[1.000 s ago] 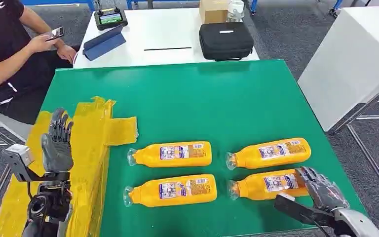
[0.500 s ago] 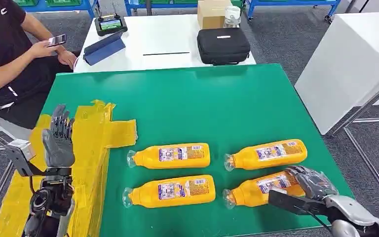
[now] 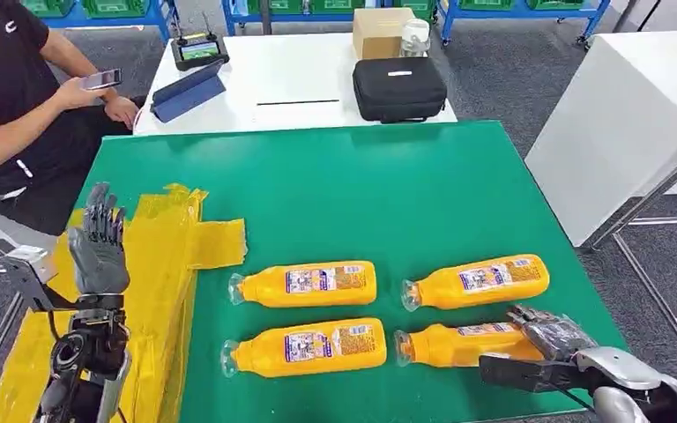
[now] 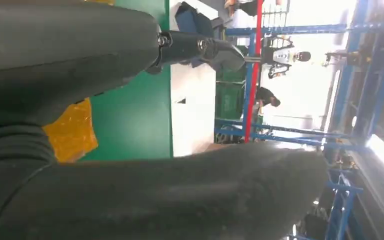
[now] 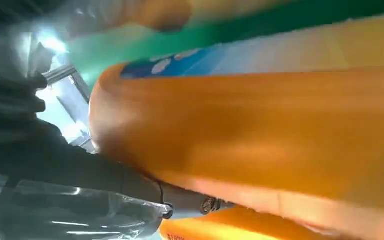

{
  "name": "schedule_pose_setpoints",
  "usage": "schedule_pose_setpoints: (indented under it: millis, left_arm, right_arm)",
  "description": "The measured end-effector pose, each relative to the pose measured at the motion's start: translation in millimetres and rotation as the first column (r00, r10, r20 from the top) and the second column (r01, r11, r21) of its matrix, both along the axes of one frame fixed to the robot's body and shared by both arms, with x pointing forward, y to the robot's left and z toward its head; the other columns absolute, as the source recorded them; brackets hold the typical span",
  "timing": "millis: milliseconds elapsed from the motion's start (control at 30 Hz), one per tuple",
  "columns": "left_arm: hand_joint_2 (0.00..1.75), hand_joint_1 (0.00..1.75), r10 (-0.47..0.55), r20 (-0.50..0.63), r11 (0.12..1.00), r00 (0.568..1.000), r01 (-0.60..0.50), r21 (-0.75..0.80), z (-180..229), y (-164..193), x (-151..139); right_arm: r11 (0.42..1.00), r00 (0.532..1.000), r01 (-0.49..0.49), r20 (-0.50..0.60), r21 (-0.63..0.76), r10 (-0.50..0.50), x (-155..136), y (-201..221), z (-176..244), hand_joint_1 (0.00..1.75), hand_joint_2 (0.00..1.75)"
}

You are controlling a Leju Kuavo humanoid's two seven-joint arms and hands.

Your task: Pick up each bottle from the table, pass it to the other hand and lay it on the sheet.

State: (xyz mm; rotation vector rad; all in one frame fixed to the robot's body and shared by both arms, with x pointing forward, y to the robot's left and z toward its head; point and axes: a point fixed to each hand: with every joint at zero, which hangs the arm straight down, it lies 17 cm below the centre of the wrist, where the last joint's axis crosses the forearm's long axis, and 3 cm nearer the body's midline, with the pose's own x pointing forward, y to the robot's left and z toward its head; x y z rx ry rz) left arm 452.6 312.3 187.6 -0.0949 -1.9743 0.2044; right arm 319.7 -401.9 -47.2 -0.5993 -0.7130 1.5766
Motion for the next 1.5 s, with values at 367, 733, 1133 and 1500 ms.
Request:
schedule_pose_setpoints:
  millis: [367, 733, 1133, 1500]
  left_arm:
    - [0.0, 0.0, 0.004, 0.003, 1.0, 1.0, -0.004, -0.007, 1.2, 0.9, -0.1]
    - [0.0, 0.0, 0.007, 0.009, 1.0, 1.0, -0.007, -0.007, 2.5, 1.8, -0.3]
    - [0.0, 0.0, 0.007, 0.005, 1.0, 1.0, -0.007, -0.007, 0.2, 1.9, -1.5]
    - [0.0, 0.0, 0.002, 0.007, 1.0, 1.0, -0.002, -0.015, -4.5, 5.5, -10.9]
  right_arm:
    - [0.999, 1.0, -0.005, -0.011, -0.038, 0.005, 2.7, -6.5, -4.4, 1.75, 1.75]
    - [0.999, 0.999, 0.04, -0.034, 0.009, -0.04, -4.4, -12.1, -5.5, 1.75, 1.75]
    - [0.999, 0.998, 0.05, -0.035, 0.014, -0.05, -11.1, -15.1, -3.7, 1.75, 1.75]
    - [0.975, 0.993, 0.112, -0.047, 0.191, -0.105, -35.1, -5.2, 10.2, 1.75, 1.75]
